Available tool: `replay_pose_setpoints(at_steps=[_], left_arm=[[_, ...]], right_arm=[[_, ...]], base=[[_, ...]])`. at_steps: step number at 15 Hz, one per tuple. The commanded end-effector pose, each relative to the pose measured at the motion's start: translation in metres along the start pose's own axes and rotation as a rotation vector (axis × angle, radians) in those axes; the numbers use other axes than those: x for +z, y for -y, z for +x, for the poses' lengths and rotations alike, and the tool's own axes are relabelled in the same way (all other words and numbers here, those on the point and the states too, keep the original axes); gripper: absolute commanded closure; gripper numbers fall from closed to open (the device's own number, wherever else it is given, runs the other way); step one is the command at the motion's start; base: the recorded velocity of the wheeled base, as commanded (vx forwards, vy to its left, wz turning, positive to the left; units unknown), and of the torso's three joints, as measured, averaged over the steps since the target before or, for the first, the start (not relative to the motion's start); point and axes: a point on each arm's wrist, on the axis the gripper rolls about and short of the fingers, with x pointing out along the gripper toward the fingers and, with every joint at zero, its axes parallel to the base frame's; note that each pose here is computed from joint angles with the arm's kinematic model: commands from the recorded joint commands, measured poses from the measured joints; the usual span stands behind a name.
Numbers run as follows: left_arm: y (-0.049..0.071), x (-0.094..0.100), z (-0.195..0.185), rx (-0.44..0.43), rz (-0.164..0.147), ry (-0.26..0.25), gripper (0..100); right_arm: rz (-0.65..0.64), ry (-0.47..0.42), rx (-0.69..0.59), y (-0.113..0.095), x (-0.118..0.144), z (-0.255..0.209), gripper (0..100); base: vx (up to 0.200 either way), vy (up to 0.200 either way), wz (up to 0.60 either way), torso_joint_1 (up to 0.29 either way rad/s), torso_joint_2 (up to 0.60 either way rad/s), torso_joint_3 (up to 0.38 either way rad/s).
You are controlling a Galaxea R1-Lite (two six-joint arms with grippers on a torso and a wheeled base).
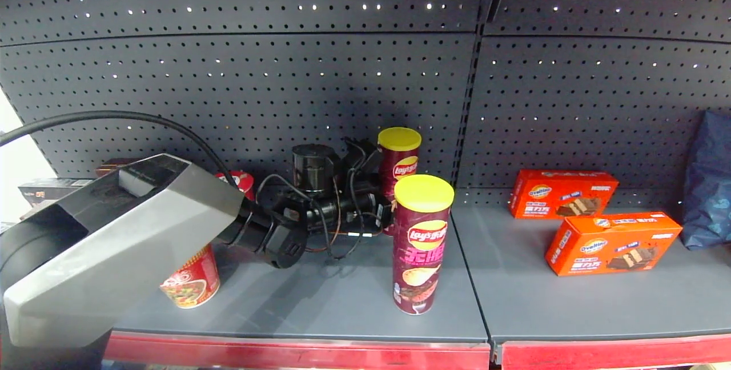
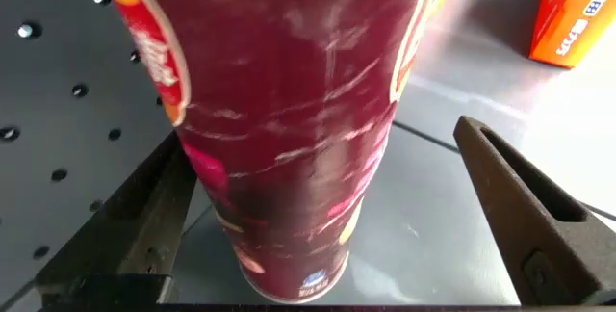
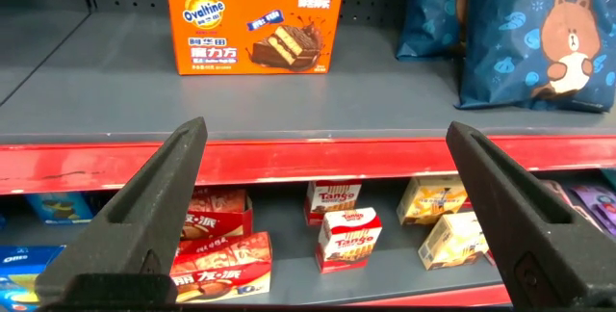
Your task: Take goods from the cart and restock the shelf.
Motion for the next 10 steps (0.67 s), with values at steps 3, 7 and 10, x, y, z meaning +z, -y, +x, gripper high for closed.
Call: replay_pose_setpoints(at_steps=[3,7,10], left_arm=[[0.002,-0.002,0.005,-0.008,0.002,0.002,0],[0.002,-0.001,0.012,-0.014,0.008,0.011,0],[-0.001,0.0,0.016,-0.013,0.006,0.004,0]], right_arm=[[-0.001,-0.001,0.0,0.0,0.0,0.0,0],[-0.001,-0.001,0.0,0.0,0.0,0.0,0],[-0.001,-0.001,0.0,0.0,0.0,0.0,0]], base=[[0.0,0.0,0.0,0.0,0.0,0.0],[0.0,0.0,0.0,0.0,0.0,0.0],[0.0,0.0,0.0,0.0,0.0,0.0]])
